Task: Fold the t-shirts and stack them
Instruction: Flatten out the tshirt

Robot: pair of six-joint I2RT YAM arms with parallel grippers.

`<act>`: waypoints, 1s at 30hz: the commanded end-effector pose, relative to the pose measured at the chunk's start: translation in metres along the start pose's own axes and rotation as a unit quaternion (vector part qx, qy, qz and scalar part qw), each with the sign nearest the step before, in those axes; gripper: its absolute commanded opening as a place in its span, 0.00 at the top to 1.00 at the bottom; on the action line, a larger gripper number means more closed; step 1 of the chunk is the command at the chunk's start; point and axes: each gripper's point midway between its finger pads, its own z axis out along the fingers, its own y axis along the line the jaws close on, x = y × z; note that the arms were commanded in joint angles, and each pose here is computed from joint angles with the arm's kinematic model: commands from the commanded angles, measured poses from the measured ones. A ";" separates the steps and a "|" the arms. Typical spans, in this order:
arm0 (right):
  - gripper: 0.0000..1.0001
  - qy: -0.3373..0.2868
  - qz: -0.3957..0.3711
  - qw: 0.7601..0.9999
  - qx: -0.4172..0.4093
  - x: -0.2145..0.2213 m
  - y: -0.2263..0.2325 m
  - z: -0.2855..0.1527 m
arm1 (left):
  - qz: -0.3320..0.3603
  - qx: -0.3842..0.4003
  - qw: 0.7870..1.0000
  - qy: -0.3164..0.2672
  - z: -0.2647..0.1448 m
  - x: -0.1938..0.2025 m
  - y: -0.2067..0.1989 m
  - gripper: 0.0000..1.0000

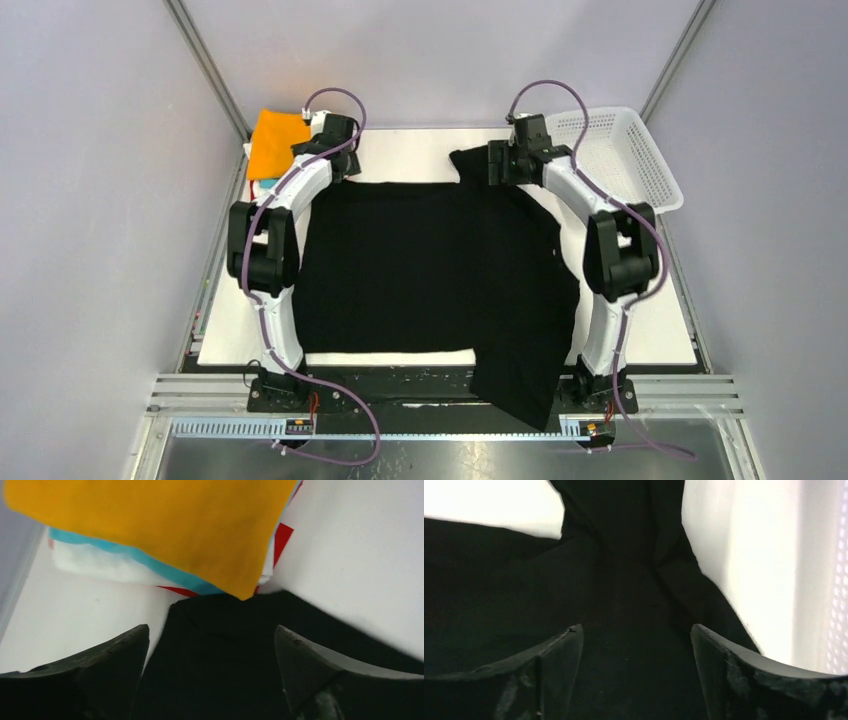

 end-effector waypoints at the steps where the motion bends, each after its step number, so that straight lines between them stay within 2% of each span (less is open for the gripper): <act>1: 0.02 -0.023 0.013 0.999 0.025 -0.052 -0.001 0.006 | -0.047 0.067 0.996 -0.041 -0.030 -0.054 -0.025 0.01; 9: 0.01 -0.024 0.040 0.998 0.034 -0.041 -0.004 -0.012 | -0.066 0.143 0.987 -0.019 -0.060 -0.038 -0.034 0.01; 13: 0.01 -0.011 0.069 0.997 0.016 -0.009 0.000 -0.035 | -0.086 0.194 0.977 0.008 -0.085 -0.008 -0.033 0.01; 21: 0.01 0.043 0.136 0.989 -0.047 0.079 0.025 -0.063 | -0.092 0.271 0.955 0.072 -0.118 0.090 -0.045 0.01; 27: 0.01 0.113 0.171 0.978 -0.041 0.136 0.026 -0.050 | -0.079 0.280 0.948 0.131 -0.107 0.139 -0.064 0.01; 30: 0.01 0.150 0.173 0.973 -0.026 0.154 0.023 -0.038 | -0.068 0.246 0.957 0.142 -0.085 0.146 -0.065 0.01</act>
